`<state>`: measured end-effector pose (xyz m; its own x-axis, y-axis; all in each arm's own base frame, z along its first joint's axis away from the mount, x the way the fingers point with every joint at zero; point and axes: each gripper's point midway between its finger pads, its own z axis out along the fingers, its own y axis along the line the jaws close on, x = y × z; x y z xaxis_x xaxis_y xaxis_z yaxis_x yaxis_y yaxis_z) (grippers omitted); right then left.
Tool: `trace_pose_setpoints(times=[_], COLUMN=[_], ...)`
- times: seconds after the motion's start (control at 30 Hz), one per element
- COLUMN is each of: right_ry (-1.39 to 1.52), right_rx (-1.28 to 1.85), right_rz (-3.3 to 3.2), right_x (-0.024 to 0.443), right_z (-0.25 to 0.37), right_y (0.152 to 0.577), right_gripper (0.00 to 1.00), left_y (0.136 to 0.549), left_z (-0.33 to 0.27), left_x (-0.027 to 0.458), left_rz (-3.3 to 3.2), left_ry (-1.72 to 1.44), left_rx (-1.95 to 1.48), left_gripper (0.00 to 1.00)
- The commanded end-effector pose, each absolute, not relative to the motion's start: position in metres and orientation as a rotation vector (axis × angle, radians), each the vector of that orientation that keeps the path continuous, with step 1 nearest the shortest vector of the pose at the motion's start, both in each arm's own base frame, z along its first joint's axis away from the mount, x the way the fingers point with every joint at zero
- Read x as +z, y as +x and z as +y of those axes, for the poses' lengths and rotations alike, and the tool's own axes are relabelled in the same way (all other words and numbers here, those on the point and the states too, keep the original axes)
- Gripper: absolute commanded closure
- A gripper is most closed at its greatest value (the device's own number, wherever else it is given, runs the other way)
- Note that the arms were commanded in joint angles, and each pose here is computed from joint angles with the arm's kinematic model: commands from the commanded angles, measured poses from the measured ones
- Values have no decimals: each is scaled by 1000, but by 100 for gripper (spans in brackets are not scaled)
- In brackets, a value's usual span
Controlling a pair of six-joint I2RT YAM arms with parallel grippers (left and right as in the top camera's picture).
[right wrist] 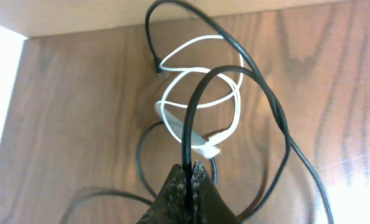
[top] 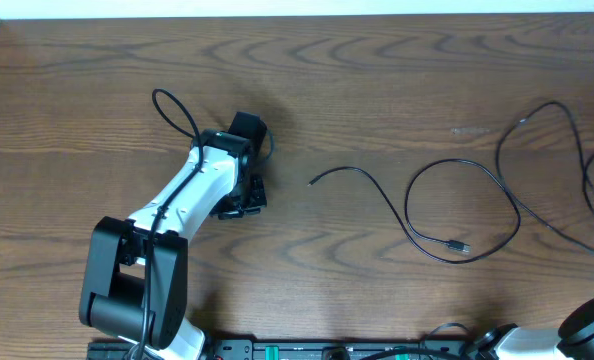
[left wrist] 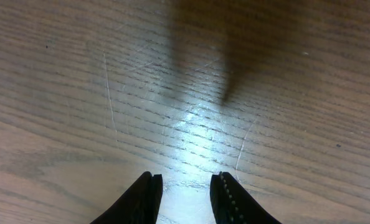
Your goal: Untangle cables
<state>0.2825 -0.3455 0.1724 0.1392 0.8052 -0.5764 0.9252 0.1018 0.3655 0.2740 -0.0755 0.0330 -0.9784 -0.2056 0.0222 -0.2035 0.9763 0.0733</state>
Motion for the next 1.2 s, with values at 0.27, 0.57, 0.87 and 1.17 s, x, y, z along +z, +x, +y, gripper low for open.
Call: trace_pose_setpoints(times=[0.27, 0.57, 0.87, 1.17], right_ry=[1271, 631, 647, 410], right_rx=[162, 400, 201, 238], right_rz=[2033, 2580, 3021, 3237], right_x=[152, 117, 88, 85], right_z=[-290, -121, -52, 18], right_y=[348, 371, 302, 267], right_gripper=[38, 28, 24, 23], left_y=[277, 277, 276, 276], left_z=[-75, -75, -76, -76], left_x=[37, 37, 37, 37], left_rz=[-3107, -3106, -3104, -3104], left_ry=[335, 335, 334, 334], left_rx=[-102, -103, -92, -92], left_gripper=[68, 68, 68, 67])
